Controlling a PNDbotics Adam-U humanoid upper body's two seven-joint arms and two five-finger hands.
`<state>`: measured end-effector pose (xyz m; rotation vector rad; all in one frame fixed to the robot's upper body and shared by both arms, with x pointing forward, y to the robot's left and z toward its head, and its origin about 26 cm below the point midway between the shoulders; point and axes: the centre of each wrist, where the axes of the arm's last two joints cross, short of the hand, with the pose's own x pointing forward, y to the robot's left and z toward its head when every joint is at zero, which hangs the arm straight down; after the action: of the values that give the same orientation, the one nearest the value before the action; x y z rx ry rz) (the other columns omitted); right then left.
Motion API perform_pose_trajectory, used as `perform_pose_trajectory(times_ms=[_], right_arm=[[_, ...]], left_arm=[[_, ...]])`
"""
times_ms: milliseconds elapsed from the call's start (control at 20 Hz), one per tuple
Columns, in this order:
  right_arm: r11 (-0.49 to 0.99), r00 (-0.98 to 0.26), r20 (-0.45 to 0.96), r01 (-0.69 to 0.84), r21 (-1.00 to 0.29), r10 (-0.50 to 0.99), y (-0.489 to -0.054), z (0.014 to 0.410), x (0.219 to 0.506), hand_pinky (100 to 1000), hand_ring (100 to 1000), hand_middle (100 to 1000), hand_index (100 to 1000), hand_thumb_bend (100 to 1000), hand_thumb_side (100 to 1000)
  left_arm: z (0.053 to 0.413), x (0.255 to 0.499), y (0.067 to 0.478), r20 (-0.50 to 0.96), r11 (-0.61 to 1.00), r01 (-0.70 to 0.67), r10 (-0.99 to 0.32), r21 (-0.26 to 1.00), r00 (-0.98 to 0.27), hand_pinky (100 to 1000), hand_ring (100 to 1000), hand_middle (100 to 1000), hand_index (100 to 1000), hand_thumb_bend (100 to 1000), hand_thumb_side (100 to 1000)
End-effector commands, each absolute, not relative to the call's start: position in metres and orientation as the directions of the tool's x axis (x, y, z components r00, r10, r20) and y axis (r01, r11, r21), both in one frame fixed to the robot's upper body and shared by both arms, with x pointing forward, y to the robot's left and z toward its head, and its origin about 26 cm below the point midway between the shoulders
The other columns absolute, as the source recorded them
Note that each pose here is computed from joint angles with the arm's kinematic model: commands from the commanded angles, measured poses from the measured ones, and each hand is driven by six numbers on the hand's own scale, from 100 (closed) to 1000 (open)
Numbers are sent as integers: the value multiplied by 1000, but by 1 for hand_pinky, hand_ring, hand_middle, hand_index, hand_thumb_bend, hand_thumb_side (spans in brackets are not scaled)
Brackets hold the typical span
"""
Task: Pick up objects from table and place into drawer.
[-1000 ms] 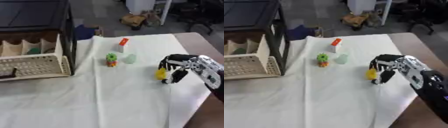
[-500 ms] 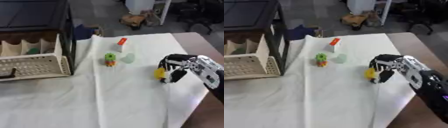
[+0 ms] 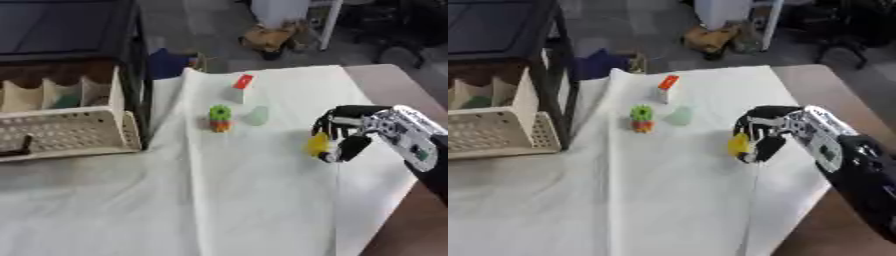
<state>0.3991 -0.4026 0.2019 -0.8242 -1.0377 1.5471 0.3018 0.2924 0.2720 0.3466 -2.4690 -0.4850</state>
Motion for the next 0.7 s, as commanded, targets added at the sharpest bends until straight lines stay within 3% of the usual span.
perform_pose_trajectory(times_ms=[50, 700], right_arm=[[-82, -208, -10, -341, -936, 978, -407, 226, 397, 572, 636, 590, 845, 344, 305], [-96, -201, -28, -337, -937, 979, -405, 229, 398, 573, 646, 591, 851, 355, 303]], left_arm=[[280, 299, 295, 479, 896, -150, -358, 418, -801, 345, 330, 360, 608, 100, 1000], [279, 299, 295, 484, 898, -148, -355, 415, -800, 345, 330, 360, 605, 100, 1000]])
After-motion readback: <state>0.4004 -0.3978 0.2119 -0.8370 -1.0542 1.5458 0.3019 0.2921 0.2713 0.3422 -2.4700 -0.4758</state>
